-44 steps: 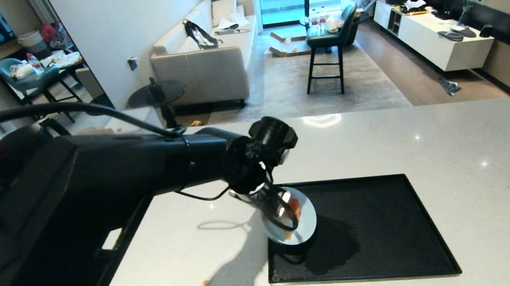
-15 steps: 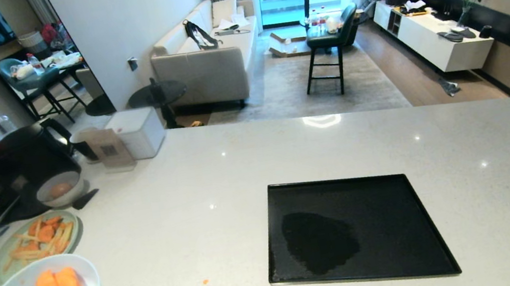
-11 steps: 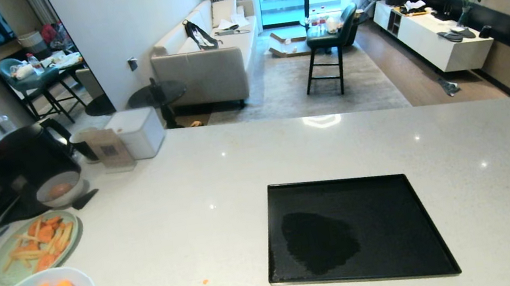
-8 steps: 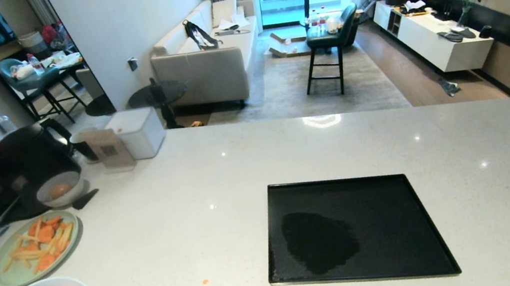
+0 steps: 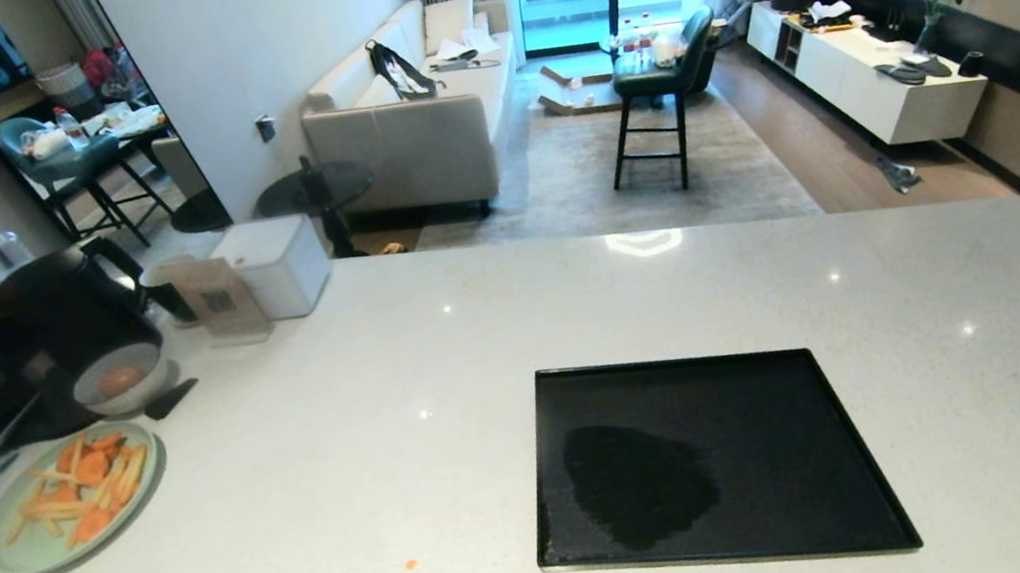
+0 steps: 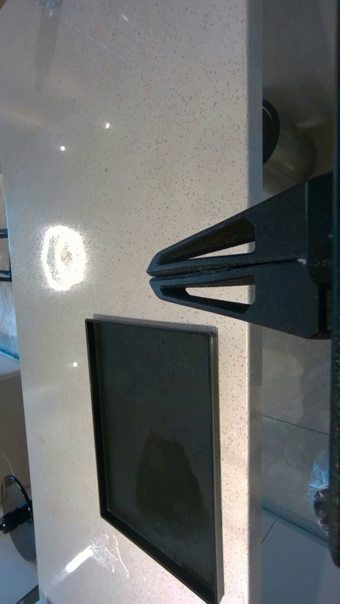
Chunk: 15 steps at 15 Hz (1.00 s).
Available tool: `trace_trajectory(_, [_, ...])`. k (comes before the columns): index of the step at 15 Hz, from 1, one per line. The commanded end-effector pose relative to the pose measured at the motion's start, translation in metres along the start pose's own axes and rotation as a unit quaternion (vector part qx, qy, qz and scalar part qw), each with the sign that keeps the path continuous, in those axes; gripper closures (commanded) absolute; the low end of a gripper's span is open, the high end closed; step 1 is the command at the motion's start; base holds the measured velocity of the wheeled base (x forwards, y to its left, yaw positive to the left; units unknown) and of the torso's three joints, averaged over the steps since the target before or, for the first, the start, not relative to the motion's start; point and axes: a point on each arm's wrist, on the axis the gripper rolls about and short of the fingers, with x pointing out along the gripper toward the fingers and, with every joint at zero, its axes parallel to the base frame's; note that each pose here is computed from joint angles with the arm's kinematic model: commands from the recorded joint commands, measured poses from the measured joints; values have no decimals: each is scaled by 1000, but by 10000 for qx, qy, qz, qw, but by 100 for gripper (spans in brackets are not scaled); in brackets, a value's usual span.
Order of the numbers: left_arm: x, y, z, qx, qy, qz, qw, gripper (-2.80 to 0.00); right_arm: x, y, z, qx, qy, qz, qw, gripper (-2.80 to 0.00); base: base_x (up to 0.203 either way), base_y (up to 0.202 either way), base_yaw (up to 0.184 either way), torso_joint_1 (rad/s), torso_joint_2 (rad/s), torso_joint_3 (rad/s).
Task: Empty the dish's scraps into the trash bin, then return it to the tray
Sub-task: Move the bowl over the trash can
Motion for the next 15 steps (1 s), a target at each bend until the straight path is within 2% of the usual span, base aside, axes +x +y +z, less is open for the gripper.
trace_trajectory(1, [8, 0, 11, -26, -46, 15, 10000, 0, 0, 0, 0, 1, 0, -2, 10000, 0, 0, 0, 0, 0, 0, 0])
trace_trajectory(15, [6, 0, 16, -56, -118, 56, 9999, 0, 0, 0, 0, 2, -7, -1, 10000, 0, 0, 0, 0, 0, 0, 0])
